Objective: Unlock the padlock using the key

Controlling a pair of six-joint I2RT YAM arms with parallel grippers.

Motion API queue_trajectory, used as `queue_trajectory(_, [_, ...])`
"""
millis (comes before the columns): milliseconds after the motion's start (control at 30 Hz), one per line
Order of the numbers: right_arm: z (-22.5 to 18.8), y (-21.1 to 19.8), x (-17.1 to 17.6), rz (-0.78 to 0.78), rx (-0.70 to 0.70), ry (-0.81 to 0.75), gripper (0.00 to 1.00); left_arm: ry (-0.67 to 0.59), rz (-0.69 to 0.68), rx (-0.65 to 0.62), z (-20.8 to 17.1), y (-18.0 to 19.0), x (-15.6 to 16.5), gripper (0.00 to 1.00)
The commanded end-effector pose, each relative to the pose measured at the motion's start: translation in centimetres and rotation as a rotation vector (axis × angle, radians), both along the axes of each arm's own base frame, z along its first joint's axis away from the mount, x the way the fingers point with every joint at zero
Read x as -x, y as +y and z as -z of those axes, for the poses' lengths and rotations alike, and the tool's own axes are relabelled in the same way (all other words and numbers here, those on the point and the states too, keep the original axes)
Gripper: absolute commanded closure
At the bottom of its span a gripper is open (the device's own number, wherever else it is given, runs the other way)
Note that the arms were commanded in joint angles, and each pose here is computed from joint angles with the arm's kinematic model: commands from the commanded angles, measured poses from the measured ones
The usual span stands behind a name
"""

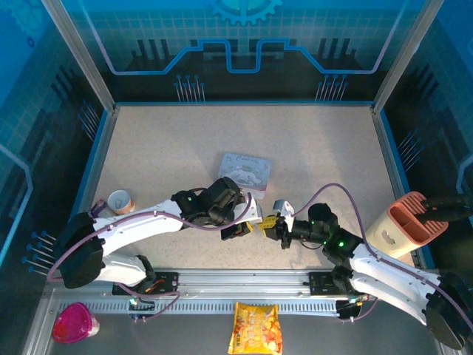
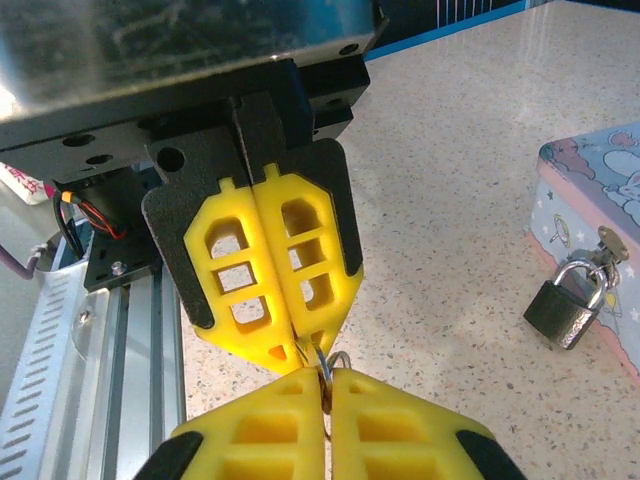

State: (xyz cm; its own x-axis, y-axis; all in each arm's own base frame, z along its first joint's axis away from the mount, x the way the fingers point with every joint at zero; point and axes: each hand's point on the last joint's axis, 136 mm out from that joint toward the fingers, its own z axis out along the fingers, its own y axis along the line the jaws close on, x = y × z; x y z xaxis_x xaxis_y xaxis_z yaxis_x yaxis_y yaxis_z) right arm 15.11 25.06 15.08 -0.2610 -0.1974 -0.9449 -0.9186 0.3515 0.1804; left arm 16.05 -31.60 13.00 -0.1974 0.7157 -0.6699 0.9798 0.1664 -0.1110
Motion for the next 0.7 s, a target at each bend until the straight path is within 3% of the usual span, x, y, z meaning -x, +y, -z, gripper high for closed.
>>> queue_trajectory(0, [-1.6, 0.6, -0.1, -0.011, -0.02, -0.025, 0.96, -0.005, 0.036, 0.013, -0.3, 0.0, 0.8, 1.0])
queue_trajectory(133, [-1.7, 0.5, -0.4, 0.014, -0.023, -0.004, 1.0, -0.031, 0.003, 0.038, -0.8, -0.1, 0.2, 0.98])
queue_trajectory(267, [-1.5, -0.2, -1.5, 0.099, -0.021, 0.012, 1.0, -0.129, -0.112, 0.112, -2.2, 0.1, -2.0, 0.78])
queue_trajectory(367, [-1.3, -1.5, -3.1, 0.232, -0.037, 0.031, 1.0, -0.171, -0.278, 0.292, -4.9, 1.3, -4.4, 0.65])
queue_trajectory(467, [-1.7, -2.9, -4.6, 0.377, -0.106, 0.074, 1.0, -0.152, -0.507, 0.467, -6.9, 3.7, -7.4, 0.63])
queue_trajectory(600, [-2.2, -4.3, -5.7, 0.513, -0.237, 0.149, 1.0, -0.085, -0.8, 0.527, -5.8, 6.3, -10.3, 0.62])
queue_trajectory(667, [-2.4, -4.6, -5.9, 0.556, -0.3, 0.172, 1.0, -0.03, -0.943, 0.517, -4.1, 7.5, -11.3, 0.54])
